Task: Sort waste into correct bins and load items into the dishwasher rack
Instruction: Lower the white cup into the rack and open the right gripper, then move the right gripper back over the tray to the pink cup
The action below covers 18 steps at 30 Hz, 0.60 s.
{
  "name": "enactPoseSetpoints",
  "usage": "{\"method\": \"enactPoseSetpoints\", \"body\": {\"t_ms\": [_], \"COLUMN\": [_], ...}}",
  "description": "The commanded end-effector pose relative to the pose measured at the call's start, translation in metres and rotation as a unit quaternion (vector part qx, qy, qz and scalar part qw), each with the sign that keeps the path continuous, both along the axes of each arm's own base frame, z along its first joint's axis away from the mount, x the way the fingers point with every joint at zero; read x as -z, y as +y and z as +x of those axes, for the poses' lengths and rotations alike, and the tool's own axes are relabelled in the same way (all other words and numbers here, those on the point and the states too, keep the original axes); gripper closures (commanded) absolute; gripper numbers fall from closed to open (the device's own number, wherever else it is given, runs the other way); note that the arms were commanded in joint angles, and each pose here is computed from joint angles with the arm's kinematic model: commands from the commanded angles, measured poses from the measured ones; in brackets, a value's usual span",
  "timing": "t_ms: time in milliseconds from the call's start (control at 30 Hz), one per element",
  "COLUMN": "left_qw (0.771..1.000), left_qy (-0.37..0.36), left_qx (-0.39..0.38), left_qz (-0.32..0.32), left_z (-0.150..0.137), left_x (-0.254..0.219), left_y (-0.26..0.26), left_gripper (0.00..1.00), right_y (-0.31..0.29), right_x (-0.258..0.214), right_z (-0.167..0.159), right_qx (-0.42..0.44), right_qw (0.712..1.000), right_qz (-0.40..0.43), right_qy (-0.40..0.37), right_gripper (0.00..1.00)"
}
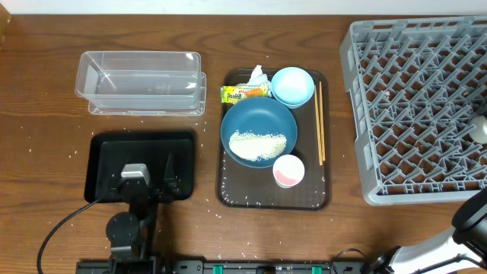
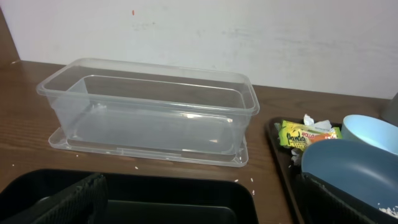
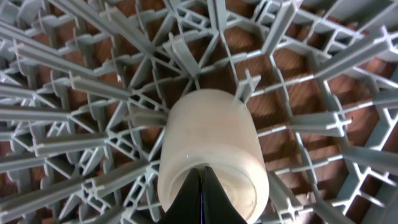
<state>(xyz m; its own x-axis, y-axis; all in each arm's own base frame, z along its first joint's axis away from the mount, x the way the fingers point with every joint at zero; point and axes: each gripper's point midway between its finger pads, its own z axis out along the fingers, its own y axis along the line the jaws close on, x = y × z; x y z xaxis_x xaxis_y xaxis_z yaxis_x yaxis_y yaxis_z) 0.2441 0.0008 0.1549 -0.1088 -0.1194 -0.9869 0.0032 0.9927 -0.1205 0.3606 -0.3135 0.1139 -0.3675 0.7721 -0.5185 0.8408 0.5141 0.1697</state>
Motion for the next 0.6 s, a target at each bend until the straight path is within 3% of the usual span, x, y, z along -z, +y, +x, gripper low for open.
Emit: {"method": "enactPoseSetpoints", "body": {"t_ms": [0,300,567], "left_qw": [1.0,1.0,1.0], "left_qy": [0.019,0.019,0.019], "left_qx": [0.003,0.003,0.003], "left_qz": [0.004,0.004,0.004], "left_z": [0.0,0.0,0.0], "left_x": [0.016,0.016,0.016], "left_y": [-0.001,-0.001,-0.001], "left_gripper": [0.02,0.02,0.02], "right_y": [0.001,-0.005,-0.005], "right_x": [0.01,0.024,-0.01], "right_z": [0.006,0.013,0.023], "right_qx": [0.002,0.003,-0.01], "right_qw": [1.0,1.0,0.999], "right_qz": [0.003,0.002,-0.014], "right_qy": [0.005,0.003,-0.037], "right_gripper": [0.99,0.98,0.95]}}
